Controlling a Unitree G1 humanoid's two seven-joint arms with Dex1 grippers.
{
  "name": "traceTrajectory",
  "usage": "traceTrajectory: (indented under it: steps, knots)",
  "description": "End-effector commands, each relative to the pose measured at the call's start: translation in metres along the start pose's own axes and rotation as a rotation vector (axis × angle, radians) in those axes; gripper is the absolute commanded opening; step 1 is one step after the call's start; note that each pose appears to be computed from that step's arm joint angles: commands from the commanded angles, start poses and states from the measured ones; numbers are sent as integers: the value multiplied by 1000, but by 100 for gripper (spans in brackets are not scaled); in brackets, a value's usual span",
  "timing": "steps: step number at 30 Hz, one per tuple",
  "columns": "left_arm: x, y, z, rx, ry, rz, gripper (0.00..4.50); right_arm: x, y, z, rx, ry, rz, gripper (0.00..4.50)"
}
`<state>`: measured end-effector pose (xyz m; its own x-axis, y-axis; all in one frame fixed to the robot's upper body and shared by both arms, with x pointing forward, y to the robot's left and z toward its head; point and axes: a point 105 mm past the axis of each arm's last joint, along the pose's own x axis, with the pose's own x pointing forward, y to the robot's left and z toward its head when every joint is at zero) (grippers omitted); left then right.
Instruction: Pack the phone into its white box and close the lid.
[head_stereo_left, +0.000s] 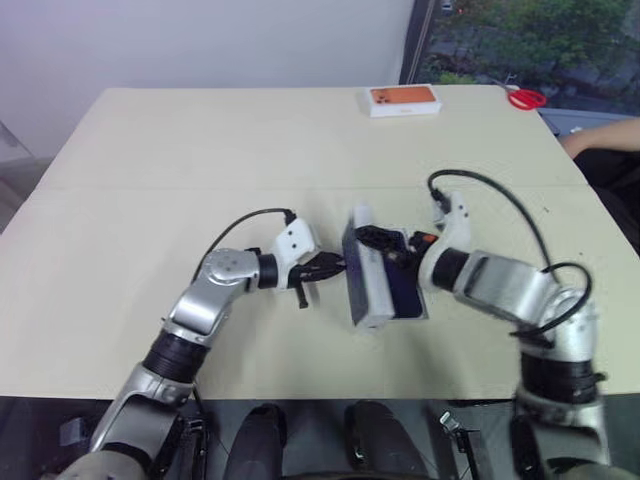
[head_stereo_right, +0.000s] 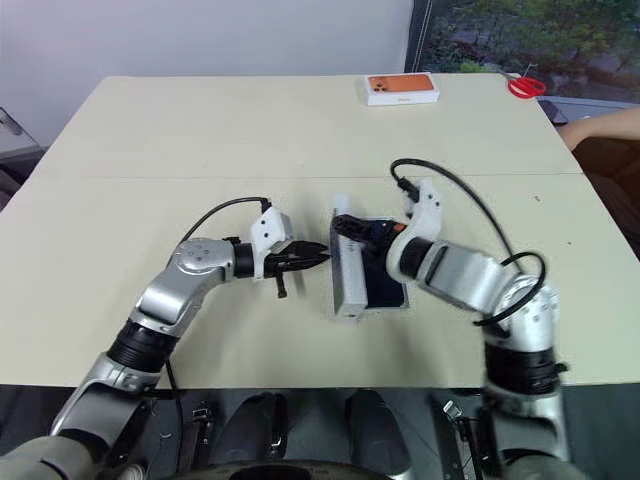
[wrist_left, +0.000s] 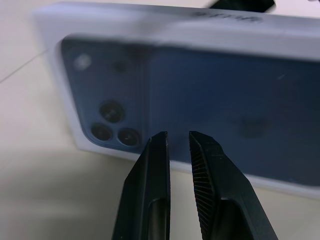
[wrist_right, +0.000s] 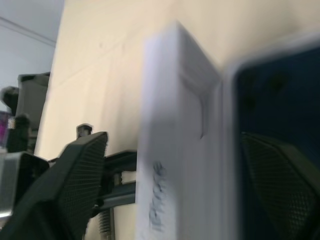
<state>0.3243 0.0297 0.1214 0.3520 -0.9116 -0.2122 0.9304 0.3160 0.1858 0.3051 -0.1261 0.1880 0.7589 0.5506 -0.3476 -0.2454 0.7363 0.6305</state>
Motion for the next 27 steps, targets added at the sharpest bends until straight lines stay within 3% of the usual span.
traceTrajectory:
  steps: [1, 7, 11, 15, 20, 21, 22, 24, 27]
  knots:
    - [9, 0, 8, 6, -18, 12, 71, -16, -1, 23, -94, -24, 9, 447]
    - [9, 0, 16, -16, -58, 16, 71, -33, -24, 36, -276, 18, -142, 447]
    - [-15, 19, 20, -18, -62, 98, 71, -38, -39, 40, -507, 42, -236, 447]
    - [-54, 32, 12, 18, 22, 150, 71, -39, -45, 38, -636, 56, -231, 447]
    - [-76, 17, -7, 46, 141, 65, 71, -38, -51, 32, -755, 95, -220, 209]
    - [-77, 12, -10, 24, 149, 46, 19, -37, -51, 30, -795, 108, -211, 161]
    - [-78, 10, -12, 11, 155, 35, 0, -37, -50, 28, -817, 115, -202, 105]
    - [-73, 5, -16, 12, 176, 16, 0, -35, -49, 25, -871, 133, -192, 3]
    - [-57, 3, -21, 3, 234, 8, 0, -32, -50, 21, -975, 161, -203, 3]
